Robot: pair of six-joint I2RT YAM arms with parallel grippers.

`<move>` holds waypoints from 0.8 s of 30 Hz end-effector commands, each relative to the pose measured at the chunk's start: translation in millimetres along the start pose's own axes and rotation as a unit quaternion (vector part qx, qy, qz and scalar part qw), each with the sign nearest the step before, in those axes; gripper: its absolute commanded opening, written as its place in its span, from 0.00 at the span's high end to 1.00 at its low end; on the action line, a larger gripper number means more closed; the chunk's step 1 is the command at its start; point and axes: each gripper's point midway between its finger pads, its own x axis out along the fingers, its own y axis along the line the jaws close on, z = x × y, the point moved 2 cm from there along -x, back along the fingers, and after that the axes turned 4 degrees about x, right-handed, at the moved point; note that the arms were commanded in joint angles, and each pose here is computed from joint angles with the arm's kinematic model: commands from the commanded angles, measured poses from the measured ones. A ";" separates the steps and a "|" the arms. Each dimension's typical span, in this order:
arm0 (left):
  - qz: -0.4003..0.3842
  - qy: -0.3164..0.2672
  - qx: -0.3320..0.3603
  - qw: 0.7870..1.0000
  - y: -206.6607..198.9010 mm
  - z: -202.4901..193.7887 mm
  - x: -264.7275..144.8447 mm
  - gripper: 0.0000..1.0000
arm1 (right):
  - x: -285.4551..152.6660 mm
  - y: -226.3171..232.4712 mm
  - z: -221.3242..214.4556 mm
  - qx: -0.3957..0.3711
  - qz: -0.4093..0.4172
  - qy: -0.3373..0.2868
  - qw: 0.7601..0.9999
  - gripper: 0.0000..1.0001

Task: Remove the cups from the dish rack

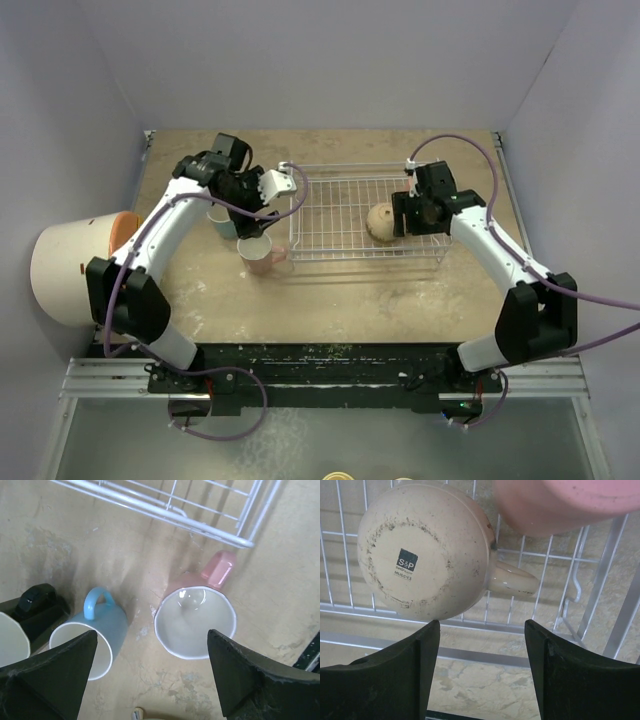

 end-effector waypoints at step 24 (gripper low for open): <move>0.012 -0.092 0.014 0.996 -33.4 41.2 -86.9 0.06 | -24.2 42.1 61.7 0.029 0.191 -0.091 0.977 0.27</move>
